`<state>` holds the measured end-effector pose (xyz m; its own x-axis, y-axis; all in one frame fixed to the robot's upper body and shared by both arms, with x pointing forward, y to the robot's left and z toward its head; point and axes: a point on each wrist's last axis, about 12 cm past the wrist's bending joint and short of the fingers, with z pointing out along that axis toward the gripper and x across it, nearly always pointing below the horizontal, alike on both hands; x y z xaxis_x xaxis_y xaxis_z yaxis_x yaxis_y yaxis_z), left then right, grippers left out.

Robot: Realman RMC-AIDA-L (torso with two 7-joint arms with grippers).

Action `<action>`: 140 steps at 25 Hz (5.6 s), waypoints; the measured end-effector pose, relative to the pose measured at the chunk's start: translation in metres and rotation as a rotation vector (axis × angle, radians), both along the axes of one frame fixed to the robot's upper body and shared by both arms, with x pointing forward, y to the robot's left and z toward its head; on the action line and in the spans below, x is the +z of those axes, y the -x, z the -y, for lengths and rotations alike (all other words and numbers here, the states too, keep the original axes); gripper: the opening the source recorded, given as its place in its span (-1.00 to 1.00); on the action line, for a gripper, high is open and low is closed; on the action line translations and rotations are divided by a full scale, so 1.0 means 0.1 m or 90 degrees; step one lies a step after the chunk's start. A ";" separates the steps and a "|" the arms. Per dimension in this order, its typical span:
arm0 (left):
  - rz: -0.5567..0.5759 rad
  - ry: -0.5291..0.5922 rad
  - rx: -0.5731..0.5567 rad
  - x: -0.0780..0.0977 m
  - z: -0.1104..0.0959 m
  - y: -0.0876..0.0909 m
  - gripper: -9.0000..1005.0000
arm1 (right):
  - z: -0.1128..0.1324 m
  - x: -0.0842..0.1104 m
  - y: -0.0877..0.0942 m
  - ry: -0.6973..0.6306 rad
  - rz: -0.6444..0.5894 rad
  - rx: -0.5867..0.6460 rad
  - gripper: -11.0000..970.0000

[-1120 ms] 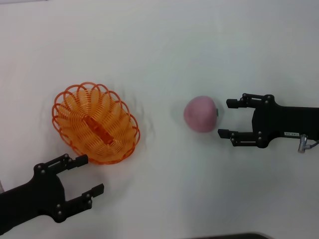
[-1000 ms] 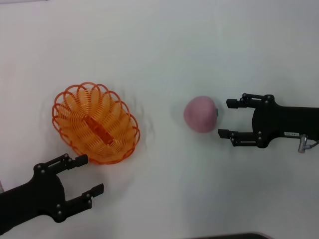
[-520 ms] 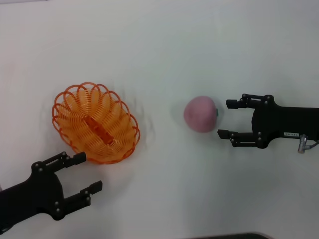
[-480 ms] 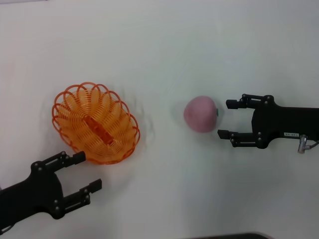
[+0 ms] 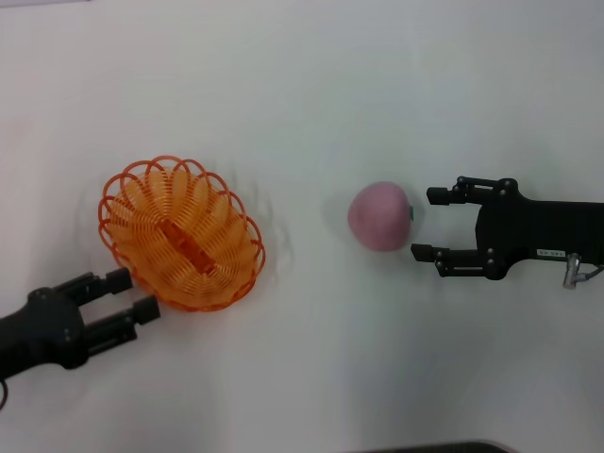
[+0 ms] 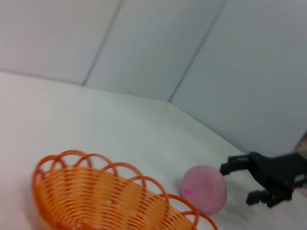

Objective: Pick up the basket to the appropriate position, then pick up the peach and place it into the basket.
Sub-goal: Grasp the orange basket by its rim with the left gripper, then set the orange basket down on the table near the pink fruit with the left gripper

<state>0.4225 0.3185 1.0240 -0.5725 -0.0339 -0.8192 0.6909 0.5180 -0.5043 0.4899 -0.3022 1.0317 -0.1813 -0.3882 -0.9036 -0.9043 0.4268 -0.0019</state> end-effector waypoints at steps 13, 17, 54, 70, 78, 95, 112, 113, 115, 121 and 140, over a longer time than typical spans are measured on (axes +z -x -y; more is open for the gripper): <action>-0.194 0.084 0.087 0.23 -0.24 -0.31 0.43 | 0.00 0.00 0.00 -0.002 -0.005 -0.001 0.67; -0.273 0.100 0.140 0.30 -0.34 -0.43 0.43 | 0.00 0.00 0.00 -0.001 -0.006 -0.001 0.67; -0.178 -0.341 0.081 0.85 0.11 -1.29 0.34 | -0.04 0.02 -0.04 0.001 -0.003 0.010 0.67; -0.100 -0.478 -0.023 1.02 0.58 -1.55 0.28 | -0.04 0.02 -0.05 0.001 -0.002 0.011 0.67; -0.077 -0.529 -0.065 1.03 0.78 -1.64 0.21 | -0.06 0.02 -0.05 0.000 -0.001 0.013 0.67; -0.088 -0.569 -0.088 0.97 0.86 -1.70 0.05 | -0.07 0.03 -0.07 -0.001 -0.001 0.014 0.67; -0.099 -0.575 -0.079 0.96 0.86 -1.71 -0.55 | -0.07 0.03 -0.08 0.001 0.001 0.015 0.67; -0.099 -0.575 -0.079 0.96 0.86 -1.71 -0.58 | -0.07 0.03 -0.08 0.001 0.001 0.015 0.67; -0.102 -0.574 -0.077 0.96 0.86 -1.71 -0.64 | -0.07 0.04 -0.08 0.001 0.002 0.015 0.67; -0.122 -0.563 -0.055 1.00 0.86 -1.73 -0.76 | -0.07 0.04 -0.09 0.001 0.003 0.015 0.67; -0.339 -0.432 -0.006 1.07 0.69 -1.80 -0.86 | -0.08 0.05 -0.10 -0.001 0.000 0.014 0.67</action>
